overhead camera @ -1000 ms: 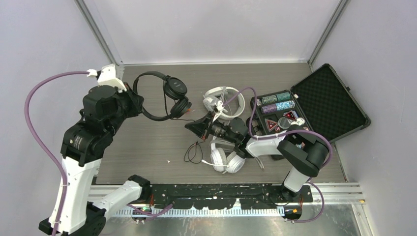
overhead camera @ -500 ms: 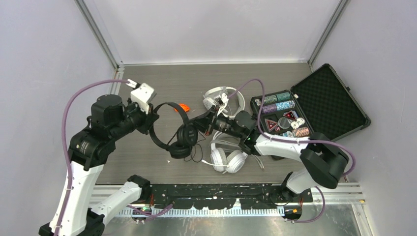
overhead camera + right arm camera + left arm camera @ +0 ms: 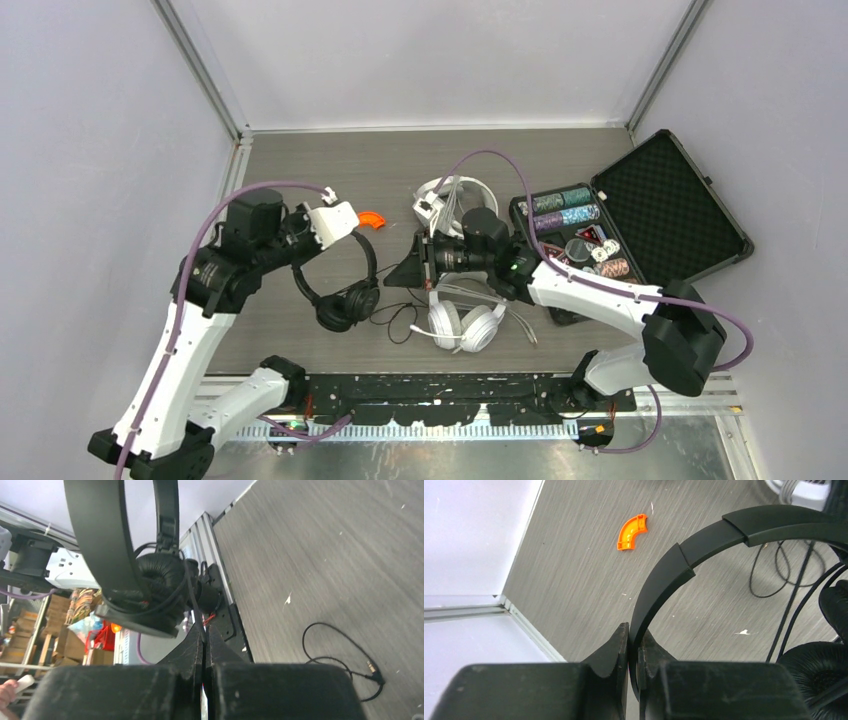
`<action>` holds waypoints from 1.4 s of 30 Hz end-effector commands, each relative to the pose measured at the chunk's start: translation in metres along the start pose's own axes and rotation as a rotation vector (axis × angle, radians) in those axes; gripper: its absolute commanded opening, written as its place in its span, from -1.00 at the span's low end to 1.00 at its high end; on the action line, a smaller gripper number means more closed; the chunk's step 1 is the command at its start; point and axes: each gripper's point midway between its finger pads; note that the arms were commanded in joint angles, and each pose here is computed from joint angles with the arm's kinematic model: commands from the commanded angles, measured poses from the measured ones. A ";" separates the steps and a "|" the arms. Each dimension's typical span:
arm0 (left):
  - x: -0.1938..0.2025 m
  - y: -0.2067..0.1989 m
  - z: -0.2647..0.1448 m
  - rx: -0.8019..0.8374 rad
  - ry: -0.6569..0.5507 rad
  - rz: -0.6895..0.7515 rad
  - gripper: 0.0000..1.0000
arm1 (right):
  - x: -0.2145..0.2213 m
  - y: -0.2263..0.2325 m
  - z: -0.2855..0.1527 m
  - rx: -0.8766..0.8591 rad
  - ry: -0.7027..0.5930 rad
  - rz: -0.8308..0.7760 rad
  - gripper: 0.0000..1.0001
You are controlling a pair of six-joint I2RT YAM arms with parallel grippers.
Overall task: Wrap the headphones
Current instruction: Wrap the headphones cable around the headphones.
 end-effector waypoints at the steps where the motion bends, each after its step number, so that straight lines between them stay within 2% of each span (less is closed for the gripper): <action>1: -0.015 0.021 -0.002 -0.058 -0.020 0.132 -1.00 | -0.028 0.027 -0.011 -0.058 -0.011 0.001 -0.99; 8: -0.046 0.038 -0.007 -0.155 -0.166 0.210 -1.00 | -0.034 0.043 -0.017 -0.109 -0.016 0.011 -0.99; 20: -0.027 0.052 0.002 -0.263 -0.121 0.157 -1.00 | -0.061 0.070 -0.004 -0.323 -0.129 0.138 -0.94; 24: -0.012 0.058 0.006 -0.314 -0.073 0.094 -1.00 | -0.068 0.067 0.002 -0.313 -0.141 0.139 -0.94; 27: -0.006 0.063 0.005 -0.360 -0.053 0.032 -1.00 | -0.071 0.063 0.006 -0.297 -0.146 0.143 -0.84; 37: -0.007 0.070 -0.013 -0.461 -0.124 -0.165 -1.00 | -0.081 0.060 0.023 -0.305 -0.138 0.179 -0.71; 42: -0.003 0.072 -0.016 -0.490 -0.115 -0.254 -1.00 | -0.083 0.054 0.032 -0.290 -0.138 0.194 -0.71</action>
Point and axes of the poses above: each gripper's point midway between its finger pads, its own z axis out along the fingers, its own y axis along the line the jaws close on, x = y × z, and after that the axes turned 10 degrees about -z, right-handed
